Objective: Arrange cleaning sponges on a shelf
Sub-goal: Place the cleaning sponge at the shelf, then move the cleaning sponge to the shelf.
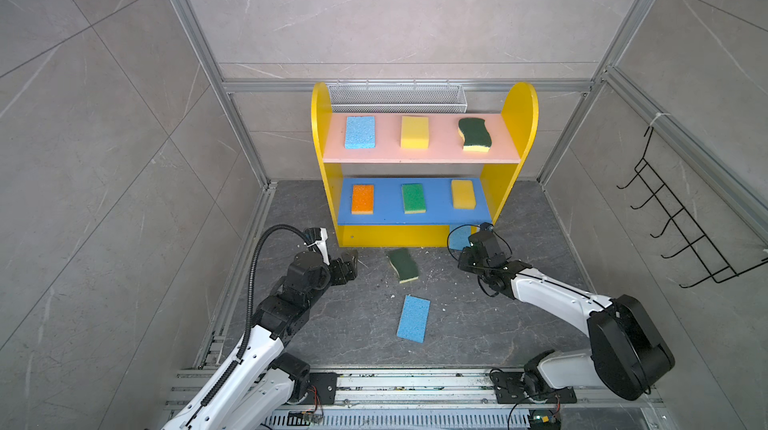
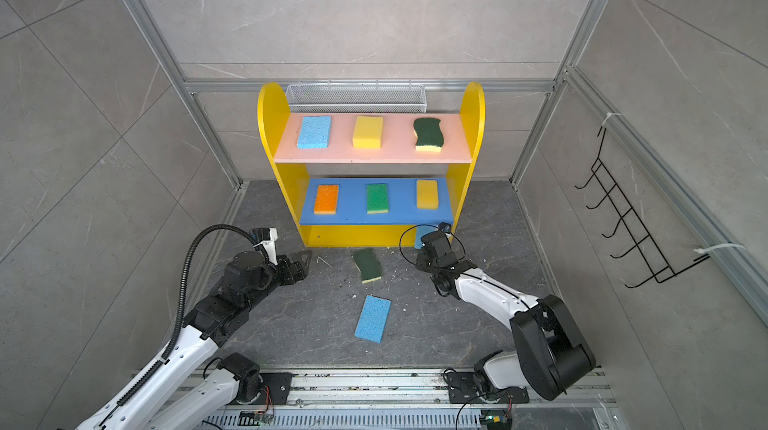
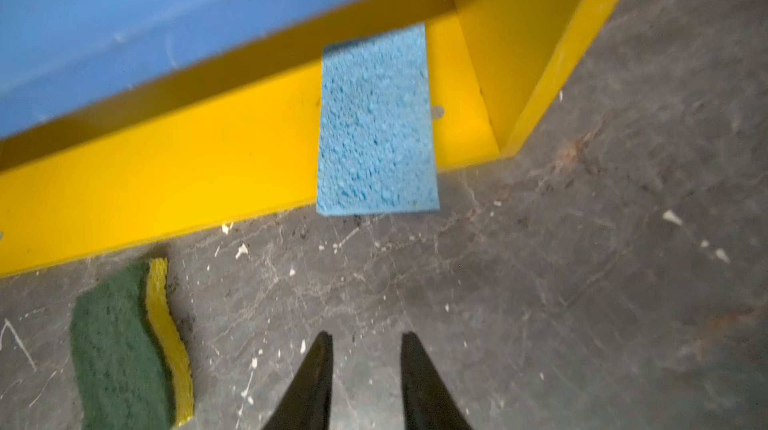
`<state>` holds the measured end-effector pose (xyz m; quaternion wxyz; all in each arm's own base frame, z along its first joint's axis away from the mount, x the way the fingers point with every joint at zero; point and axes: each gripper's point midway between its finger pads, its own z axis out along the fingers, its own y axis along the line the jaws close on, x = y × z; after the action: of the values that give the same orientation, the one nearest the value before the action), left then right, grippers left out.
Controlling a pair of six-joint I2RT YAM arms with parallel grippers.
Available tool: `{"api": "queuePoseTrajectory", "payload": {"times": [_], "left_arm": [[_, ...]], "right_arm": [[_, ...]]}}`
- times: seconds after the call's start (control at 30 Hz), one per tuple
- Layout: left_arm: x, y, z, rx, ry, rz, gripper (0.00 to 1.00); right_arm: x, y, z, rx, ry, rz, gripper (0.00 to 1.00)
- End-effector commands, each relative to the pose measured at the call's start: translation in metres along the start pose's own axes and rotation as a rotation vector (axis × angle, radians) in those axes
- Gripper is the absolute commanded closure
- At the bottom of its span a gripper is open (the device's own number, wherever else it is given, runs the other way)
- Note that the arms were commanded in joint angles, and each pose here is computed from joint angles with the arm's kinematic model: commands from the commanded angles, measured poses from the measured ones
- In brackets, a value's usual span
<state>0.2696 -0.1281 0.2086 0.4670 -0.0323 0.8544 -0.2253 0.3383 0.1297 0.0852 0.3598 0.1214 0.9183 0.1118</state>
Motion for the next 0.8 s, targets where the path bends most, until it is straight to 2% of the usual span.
{"api": "queuePoseTrajectory", "payload": {"times": [0.0, 0.13, 0.37, 0.43, 0.57, 0.77], "left_arm": [[0.002, -0.010, 0.007, 0.063, 0.001, -0.030, 0.13], [0.003, -0.011, 0.011, 0.076, -0.001, -0.043, 0.13], [0.002, -0.007, 0.012, 0.060, -0.023, -0.045, 0.14], [0.002, -0.006, 0.013, 0.059, -0.021, -0.043, 0.14], [0.004, -0.007, 0.017, 0.061, -0.017, -0.041, 0.14], [0.006, -0.005, 0.027, 0.054, -0.011, -0.044, 0.14]], "right_arm": [[0.012, 0.008, -0.006, -0.077, 0.032, 0.101, 0.76], [0.019, 0.009, -0.001, -0.124, 0.027, 0.147, 0.80], [0.018, 0.004, 0.021, -0.132, 0.014, 0.192, 0.97], [0.014, 0.000, 0.025, -0.125, 0.005, 0.198, 0.99], [0.012, -0.004, 0.029, -0.069, 0.025, 0.115, 1.00], [0.010, -0.013, 0.035, -0.015, 0.012, 0.101, 1.00]]}}
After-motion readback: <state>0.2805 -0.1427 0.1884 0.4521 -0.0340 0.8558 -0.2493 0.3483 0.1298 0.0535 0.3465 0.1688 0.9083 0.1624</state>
